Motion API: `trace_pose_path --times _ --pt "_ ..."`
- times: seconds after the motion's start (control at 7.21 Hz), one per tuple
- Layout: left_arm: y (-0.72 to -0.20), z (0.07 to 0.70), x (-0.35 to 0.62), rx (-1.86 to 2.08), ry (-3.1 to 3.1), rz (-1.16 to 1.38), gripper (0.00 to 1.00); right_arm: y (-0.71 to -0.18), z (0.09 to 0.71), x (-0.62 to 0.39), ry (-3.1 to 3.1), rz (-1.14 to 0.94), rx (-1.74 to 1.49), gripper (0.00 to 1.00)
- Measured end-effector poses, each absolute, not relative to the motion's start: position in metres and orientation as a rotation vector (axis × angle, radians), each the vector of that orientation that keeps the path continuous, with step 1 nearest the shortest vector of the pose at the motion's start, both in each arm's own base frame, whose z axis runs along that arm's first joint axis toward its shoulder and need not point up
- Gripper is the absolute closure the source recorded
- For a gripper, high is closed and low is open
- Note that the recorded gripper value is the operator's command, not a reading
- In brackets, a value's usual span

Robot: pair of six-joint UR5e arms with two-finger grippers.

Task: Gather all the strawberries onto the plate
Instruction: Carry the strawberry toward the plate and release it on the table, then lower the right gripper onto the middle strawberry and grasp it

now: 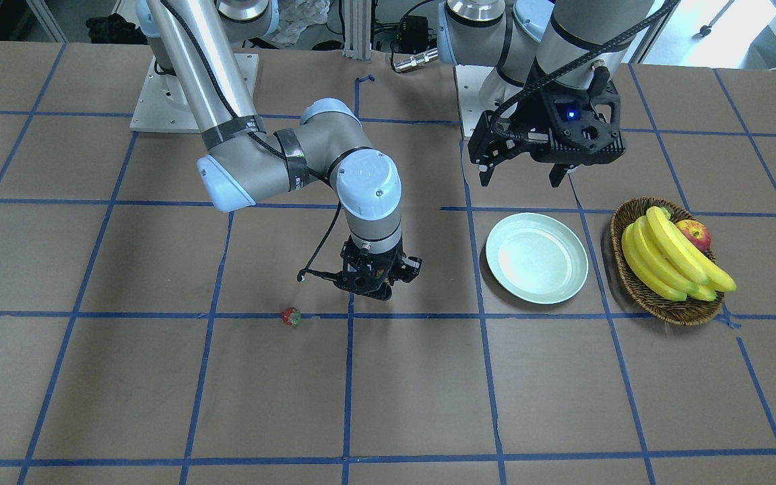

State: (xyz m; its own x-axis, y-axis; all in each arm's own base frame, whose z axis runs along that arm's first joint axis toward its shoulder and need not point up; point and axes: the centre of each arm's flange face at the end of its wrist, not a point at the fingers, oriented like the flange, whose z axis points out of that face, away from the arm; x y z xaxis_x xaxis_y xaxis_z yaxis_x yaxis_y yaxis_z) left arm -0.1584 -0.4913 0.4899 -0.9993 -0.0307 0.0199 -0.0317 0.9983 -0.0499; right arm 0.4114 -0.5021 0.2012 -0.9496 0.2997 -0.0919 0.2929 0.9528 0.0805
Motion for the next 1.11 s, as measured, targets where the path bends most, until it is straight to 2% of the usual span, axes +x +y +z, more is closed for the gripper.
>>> trace_pose_path --times 0.42,1.11 --pt "-0.491 0.49 -0.158 0.049 -3.123 0.08 0.0 -0.498 0.203 0.402 3.04 0.091 0.341 0.0" --pt "-0.492 0.489 -0.158 0.049 -3.121 0.076 0.0 -0.552 0.21 0.262 3.136 0.029 0.169 0.02"
